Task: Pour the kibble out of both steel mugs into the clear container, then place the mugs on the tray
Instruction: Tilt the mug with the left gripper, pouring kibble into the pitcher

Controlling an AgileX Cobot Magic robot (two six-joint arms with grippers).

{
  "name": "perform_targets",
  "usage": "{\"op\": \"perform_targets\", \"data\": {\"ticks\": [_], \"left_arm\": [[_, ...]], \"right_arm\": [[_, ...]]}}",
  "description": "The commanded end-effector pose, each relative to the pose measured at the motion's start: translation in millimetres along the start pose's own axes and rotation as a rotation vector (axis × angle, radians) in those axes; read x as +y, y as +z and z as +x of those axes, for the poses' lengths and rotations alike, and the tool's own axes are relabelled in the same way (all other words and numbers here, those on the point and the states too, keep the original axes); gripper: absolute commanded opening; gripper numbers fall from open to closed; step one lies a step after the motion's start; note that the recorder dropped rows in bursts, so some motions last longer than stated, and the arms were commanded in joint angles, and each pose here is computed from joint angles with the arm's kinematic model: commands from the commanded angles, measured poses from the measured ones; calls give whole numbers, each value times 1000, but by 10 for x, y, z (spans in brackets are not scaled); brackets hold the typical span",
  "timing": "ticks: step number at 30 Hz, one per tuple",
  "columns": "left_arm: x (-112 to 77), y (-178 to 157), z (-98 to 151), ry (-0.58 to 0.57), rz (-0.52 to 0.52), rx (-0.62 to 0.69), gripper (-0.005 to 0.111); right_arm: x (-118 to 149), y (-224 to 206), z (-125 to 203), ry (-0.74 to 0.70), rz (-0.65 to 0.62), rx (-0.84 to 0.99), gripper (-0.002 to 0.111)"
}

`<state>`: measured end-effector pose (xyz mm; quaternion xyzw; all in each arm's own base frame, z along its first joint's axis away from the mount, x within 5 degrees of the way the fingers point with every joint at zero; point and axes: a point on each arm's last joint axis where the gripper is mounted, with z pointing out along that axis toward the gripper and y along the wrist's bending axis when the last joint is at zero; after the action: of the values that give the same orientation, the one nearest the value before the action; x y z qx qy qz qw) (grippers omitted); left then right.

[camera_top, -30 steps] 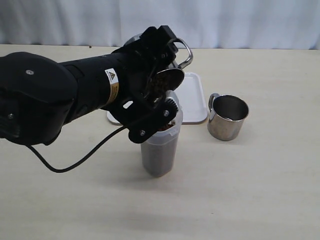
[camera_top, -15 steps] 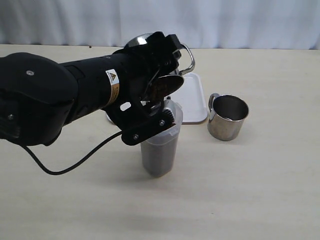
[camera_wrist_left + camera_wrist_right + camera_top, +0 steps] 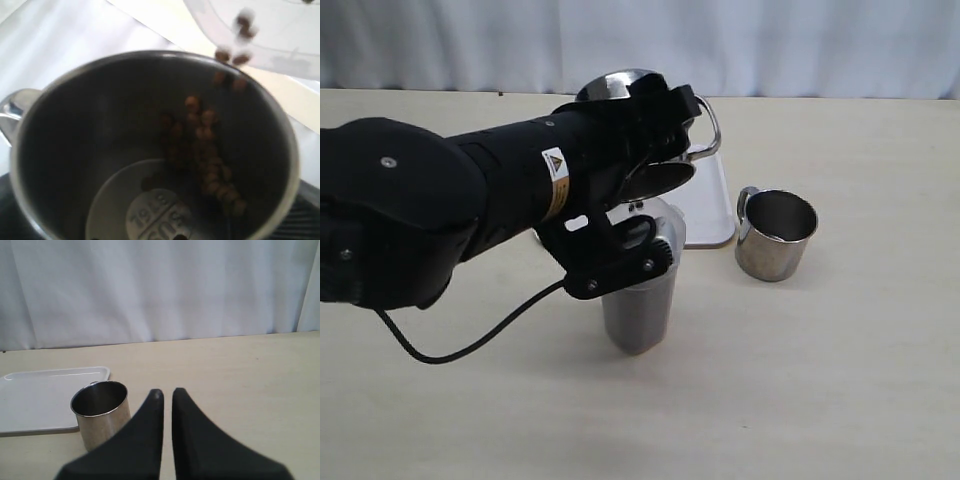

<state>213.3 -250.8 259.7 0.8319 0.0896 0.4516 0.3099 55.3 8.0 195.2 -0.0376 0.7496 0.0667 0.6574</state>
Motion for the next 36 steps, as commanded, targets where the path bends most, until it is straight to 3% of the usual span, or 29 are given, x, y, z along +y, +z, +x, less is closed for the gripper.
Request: {"op": "perform_targets", "data": {"ticks": [1, 5, 10, 13, 19, 25, 31, 36], "left_arm": [[76, -54, -1, 18, 0, 61, 0], [107, -78, -46, 28, -4, 65, 0], [83, -43, -122, 72, 65, 167, 0], [77, 11, -237, 96, 74, 143, 0], [68, -7, -214, 105, 103, 210, 0], [196, -137, -339, 132, 73, 243, 0], [217, -218, -312, 140, 96, 342, 0], [245, -225, -413, 139, 74, 276, 0]], "right_arm": [[2, 1, 15, -6, -4, 1, 5], [2, 1, 15, -6, -4, 1, 5], [2, 1, 15, -6, -4, 1, 5], [2, 1, 15, -6, -4, 1, 5], [2, 1, 15, -6, -4, 1, 5], [2, 1, 15, -6, -4, 1, 5], [2, 1, 15, -6, -4, 1, 5], [2, 1, 15, -6, -4, 1, 5]]}}
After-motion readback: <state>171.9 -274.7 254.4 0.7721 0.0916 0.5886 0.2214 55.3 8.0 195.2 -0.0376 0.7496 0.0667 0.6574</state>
